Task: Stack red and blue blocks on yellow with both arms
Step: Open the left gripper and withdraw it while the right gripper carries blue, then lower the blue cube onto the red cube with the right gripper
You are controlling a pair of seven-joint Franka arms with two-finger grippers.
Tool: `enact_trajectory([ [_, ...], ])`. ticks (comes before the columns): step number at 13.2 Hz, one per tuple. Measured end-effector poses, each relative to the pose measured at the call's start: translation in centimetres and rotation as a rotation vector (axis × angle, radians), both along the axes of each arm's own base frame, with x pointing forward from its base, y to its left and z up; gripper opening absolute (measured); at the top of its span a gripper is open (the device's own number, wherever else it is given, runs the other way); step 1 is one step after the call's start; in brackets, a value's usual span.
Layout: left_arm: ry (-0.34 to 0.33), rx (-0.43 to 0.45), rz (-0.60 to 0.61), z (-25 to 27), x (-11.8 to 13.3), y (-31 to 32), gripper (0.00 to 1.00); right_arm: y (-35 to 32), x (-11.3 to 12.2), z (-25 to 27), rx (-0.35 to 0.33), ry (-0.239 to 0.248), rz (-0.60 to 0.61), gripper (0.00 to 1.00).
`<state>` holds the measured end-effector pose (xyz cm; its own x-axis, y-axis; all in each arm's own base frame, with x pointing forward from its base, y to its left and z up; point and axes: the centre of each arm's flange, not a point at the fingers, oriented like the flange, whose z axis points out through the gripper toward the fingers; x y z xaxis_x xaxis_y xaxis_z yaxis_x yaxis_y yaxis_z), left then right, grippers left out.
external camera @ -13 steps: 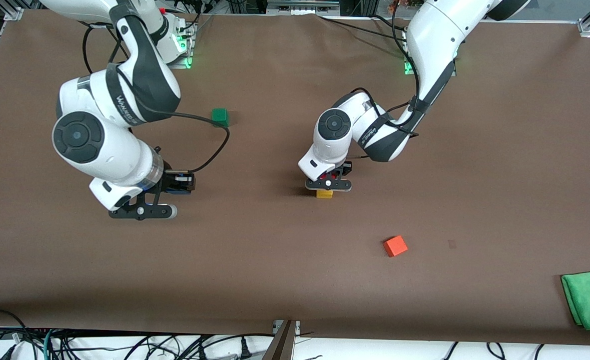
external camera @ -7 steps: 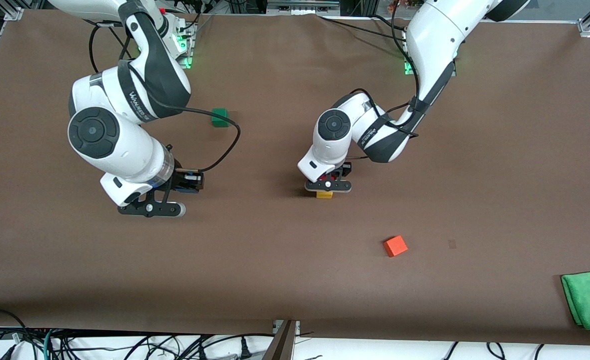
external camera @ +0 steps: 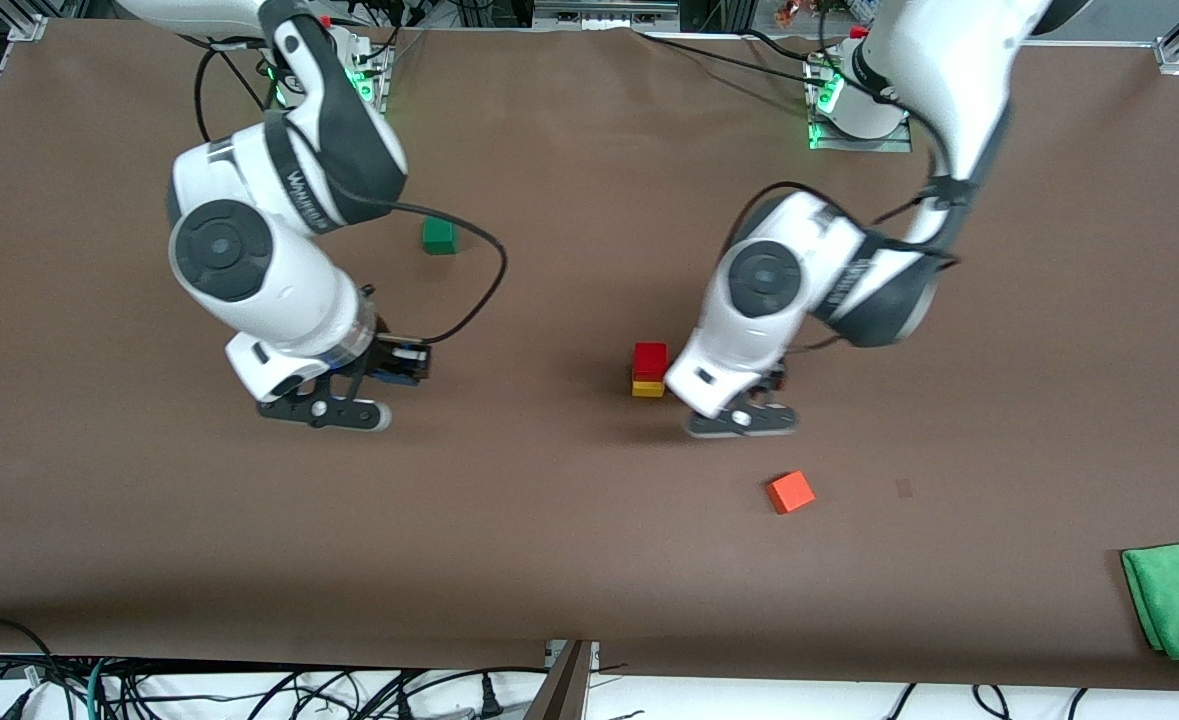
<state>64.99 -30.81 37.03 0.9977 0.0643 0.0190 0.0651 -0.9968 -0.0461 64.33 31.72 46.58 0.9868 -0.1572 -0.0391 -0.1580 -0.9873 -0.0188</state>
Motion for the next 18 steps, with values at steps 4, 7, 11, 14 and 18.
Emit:
enact_trajectory([
  [4, 0.039, 0.017, -0.029, 4.9, 2.5, 11.0, 1.0, 12.9, -5.5, -1.5, 0.04, -0.049, -0.122, 0.55],
  [7, 0.083, -0.023, -0.059, 10.3, 1.9, 18.4, 1.0, 21.9, -10.7, -5.1, 0.09, -0.085, -0.165, 0.55],
  [11, 0.102, 0.016, -0.146, 17.3, -0.9, 25.0, 1.0, 25.2, -11.9, -9.0, 0.129, -0.119, -0.162, 0.55],
  [14, 0.132, -0.02, -0.103, 20.7, -3.7, 28.6, 1.0, 25.8, -11.4, -11.4, 0.137, -0.156, -0.151, 0.55],
  [18, 0.165, -0.049, -0.08, 20.1, -6.1, 29.6, 1.0, 26.7, -11.3, -14.5, 0.117, -0.213, -0.109, 0.55],
])
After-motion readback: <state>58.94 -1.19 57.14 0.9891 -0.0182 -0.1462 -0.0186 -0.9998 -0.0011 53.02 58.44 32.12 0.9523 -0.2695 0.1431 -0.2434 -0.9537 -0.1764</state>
